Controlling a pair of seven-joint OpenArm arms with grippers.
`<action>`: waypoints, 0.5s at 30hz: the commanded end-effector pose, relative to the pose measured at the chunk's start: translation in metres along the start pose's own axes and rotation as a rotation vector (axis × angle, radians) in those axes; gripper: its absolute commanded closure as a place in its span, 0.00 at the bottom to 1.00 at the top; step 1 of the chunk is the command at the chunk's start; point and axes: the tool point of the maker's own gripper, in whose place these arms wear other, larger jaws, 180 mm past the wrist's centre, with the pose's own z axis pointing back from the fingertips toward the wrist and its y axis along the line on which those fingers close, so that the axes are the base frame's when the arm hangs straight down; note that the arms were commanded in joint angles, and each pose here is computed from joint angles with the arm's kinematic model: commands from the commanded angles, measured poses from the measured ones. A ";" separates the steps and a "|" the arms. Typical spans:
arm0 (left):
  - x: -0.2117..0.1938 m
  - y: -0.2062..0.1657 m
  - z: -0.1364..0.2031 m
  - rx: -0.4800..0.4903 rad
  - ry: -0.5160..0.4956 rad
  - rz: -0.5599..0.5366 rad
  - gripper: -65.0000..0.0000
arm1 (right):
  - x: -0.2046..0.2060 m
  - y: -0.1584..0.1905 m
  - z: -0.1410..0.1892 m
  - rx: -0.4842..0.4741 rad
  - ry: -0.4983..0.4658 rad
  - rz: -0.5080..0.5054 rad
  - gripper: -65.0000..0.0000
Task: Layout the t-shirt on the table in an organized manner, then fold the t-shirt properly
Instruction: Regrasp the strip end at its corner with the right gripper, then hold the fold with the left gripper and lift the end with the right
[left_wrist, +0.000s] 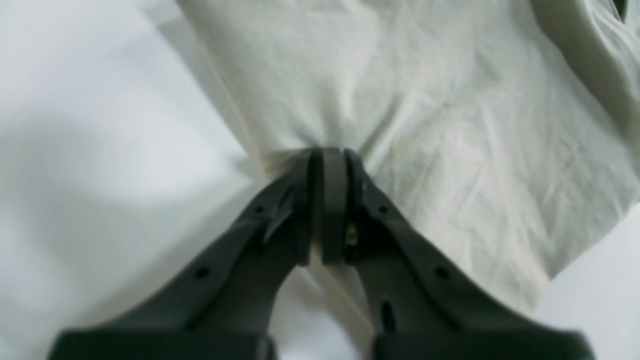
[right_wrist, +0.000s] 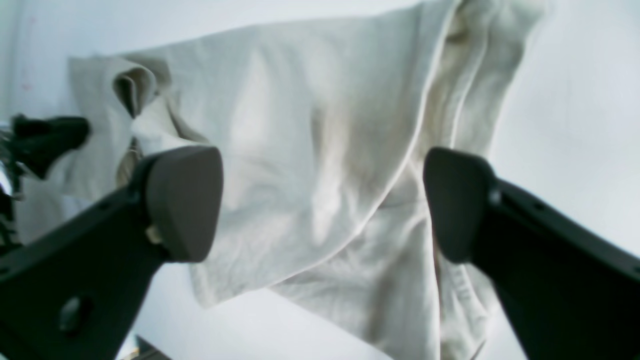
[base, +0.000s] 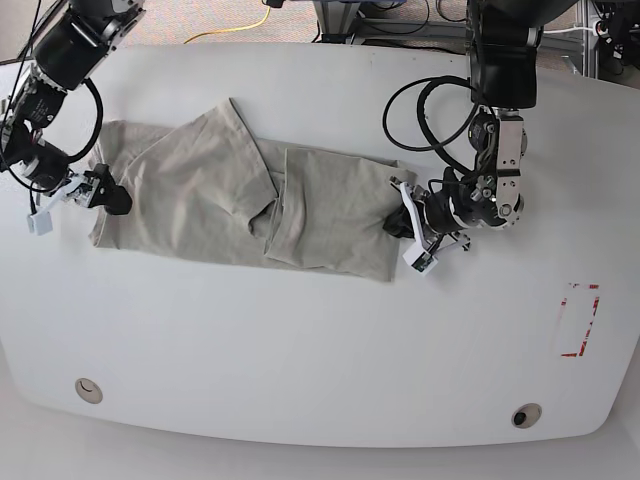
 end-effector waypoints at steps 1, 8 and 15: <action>-0.017 0.010 0.003 0.040 0.092 -0.024 0.97 | 0.023 -0.001 0.015 0.007 -0.081 0.023 0.00; -0.017 0.009 0.003 0.039 0.093 -0.025 0.97 | 0.028 -0.010 0.028 -0.022 -0.083 0.036 0.00; -0.017 0.009 0.003 0.039 0.093 -0.025 0.97 | 0.042 -0.021 0.040 -0.063 -0.127 0.048 0.00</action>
